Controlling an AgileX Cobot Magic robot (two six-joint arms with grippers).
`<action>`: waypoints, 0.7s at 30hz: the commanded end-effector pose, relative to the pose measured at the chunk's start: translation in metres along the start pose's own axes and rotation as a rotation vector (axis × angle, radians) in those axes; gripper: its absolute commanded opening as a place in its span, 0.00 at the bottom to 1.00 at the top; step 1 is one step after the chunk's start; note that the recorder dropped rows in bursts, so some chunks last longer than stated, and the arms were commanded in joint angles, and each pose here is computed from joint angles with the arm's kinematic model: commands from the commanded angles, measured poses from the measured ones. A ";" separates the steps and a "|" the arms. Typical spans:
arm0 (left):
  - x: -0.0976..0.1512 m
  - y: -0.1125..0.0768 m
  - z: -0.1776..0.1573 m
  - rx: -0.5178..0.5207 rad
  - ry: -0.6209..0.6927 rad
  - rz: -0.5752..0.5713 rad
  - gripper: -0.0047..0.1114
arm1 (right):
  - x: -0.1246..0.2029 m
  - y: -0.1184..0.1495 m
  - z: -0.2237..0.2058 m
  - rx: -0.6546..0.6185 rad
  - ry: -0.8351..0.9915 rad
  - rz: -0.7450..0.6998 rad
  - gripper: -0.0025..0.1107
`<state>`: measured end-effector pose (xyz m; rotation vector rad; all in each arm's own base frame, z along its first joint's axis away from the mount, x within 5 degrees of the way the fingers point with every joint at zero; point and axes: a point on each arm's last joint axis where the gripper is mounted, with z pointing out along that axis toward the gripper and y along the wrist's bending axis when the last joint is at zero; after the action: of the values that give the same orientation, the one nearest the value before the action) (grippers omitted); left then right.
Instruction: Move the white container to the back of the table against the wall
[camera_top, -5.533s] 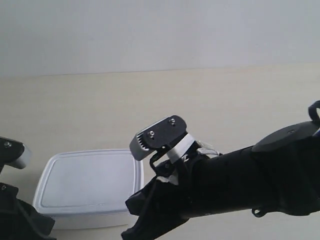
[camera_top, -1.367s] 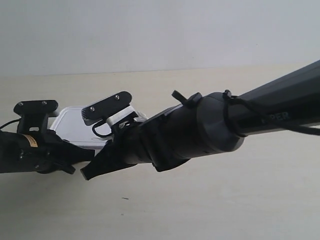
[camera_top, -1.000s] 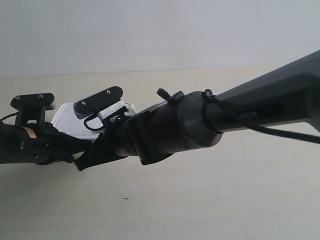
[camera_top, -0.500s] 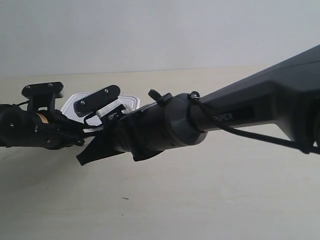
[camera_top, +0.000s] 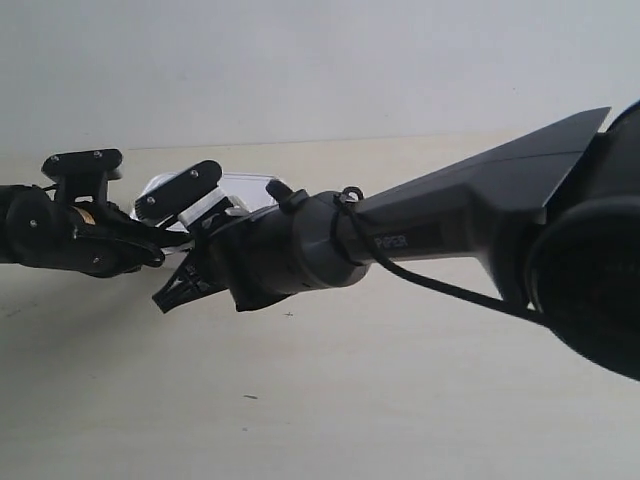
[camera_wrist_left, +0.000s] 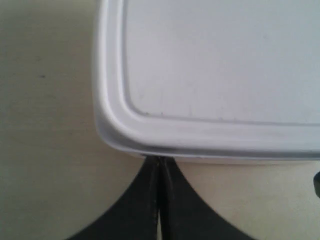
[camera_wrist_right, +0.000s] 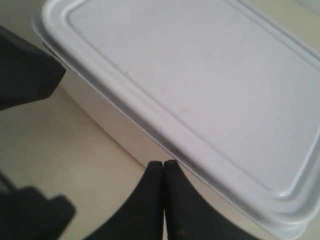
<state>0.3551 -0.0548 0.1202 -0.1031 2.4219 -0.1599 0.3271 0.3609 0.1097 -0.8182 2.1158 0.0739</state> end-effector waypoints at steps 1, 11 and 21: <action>-0.008 0.002 0.003 -0.002 -0.026 0.008 0.04 | -0.008 -0.002 0.006 0.032 -0.022 -0.013 0.02; -0.020 0.019 0.012 -0.034 -0.066 -0.014 0.04 | -0.018 0.003 0.028 0.058 -0.058 -0.032 0.02; -0.030 0.020 0.022 -0.035 -0.081 -0.017 0.04 | -0.023 -0.012 0.044 0.110 -0.072 -0.003 0.02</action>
<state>0.3893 -0.0352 0.1188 -0.1426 2.3611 -0.1233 0.3643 0.3834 0.0978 -0.7641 2.0418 0.0026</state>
